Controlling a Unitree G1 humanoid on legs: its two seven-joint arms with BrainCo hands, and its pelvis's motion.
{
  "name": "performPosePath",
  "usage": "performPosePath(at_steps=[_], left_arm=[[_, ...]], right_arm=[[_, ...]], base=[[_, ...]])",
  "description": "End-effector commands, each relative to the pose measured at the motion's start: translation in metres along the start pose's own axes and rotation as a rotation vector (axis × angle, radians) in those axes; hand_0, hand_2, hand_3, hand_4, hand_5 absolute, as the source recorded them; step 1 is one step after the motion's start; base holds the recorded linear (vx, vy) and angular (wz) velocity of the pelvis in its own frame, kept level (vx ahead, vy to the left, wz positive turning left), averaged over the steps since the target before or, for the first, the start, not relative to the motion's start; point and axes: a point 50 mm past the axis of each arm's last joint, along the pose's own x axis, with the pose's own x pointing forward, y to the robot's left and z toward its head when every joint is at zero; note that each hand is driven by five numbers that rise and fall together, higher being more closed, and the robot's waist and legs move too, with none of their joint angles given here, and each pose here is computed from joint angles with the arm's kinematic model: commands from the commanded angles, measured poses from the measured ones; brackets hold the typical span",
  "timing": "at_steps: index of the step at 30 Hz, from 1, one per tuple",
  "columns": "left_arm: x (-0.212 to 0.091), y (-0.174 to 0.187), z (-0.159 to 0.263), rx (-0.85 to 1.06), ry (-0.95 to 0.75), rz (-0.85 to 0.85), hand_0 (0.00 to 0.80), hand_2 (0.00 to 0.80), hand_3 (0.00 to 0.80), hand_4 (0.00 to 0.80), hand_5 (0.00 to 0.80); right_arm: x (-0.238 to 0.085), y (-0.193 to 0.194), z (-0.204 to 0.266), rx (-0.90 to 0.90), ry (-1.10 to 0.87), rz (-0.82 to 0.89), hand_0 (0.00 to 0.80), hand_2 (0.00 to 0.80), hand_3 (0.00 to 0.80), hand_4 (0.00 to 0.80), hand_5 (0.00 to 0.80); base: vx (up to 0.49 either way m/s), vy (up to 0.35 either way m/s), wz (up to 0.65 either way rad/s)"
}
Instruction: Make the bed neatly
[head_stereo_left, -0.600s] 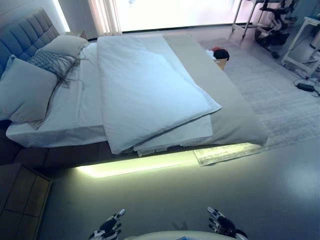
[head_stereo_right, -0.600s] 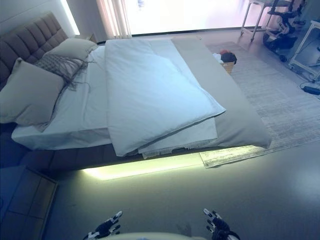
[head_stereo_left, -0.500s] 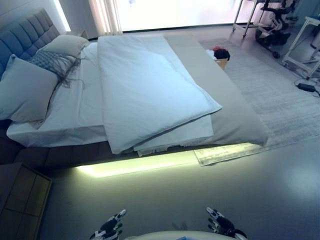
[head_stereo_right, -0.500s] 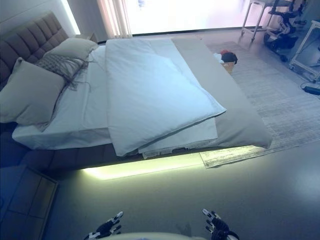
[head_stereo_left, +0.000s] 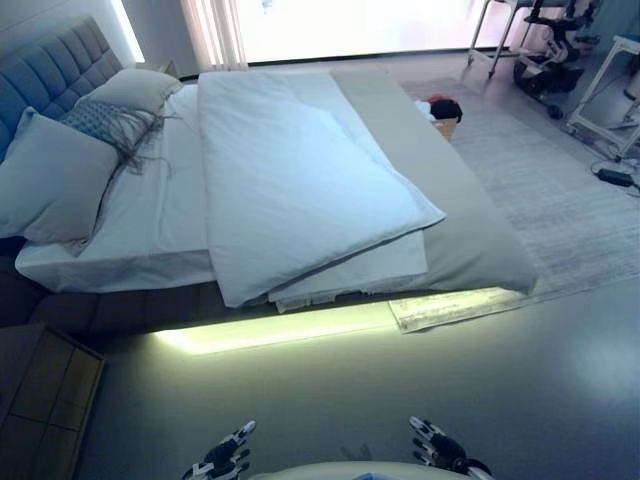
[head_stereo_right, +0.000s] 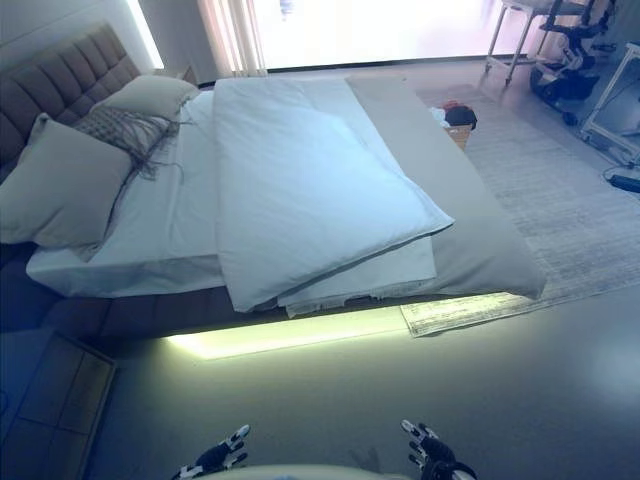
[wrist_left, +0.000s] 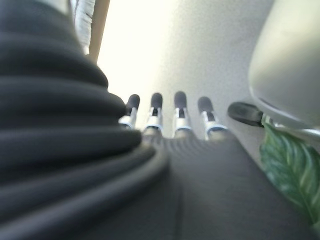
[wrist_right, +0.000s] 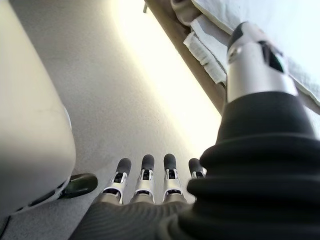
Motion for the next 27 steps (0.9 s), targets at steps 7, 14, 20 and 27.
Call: performPosePath(at_steps=[7,14,20,27], left_arm=[[0.007,-0.010,0.014,0.032,0.001,-0.001,0.000,0.000,0.000,0.000,0.000],[0.007,-0.008,0.018,0.042,-0.002,0.020,0.000,0.000,0.000,0.000,0.000],[0.008,-0.010,0.026,0.039,-0.037,0.036,0.000,0.000,0.000,0.000,0.000],[0.006,-0.004,0.020,-0.304,-0.094,0.066,0.000,0.000,0.000,0.000,0.000]], right_arm=[[0.011,0.020,0.023,0.007,-0.021,0.063,0.000,0.000,0.000,0.000,0.000],[0.013,0.022,0.024,0.029,-0.019,0.062,0.000,0.000,0.000,0.000,0.000],[0.013,0.019,0.034,0.041,-0.053,0.038,0.000,0.000,0.000,0.000,0.000],[0.010,0.005,0.041,-0.019,-0.047,-0.017,0.000,0.000,0.000,0.000,0.000]], base=[[0.000,0.000,0.00],[0.049,-0.050,0.03],[0.046,-0.103,0.19],[0.199,0.000,-0.17]])
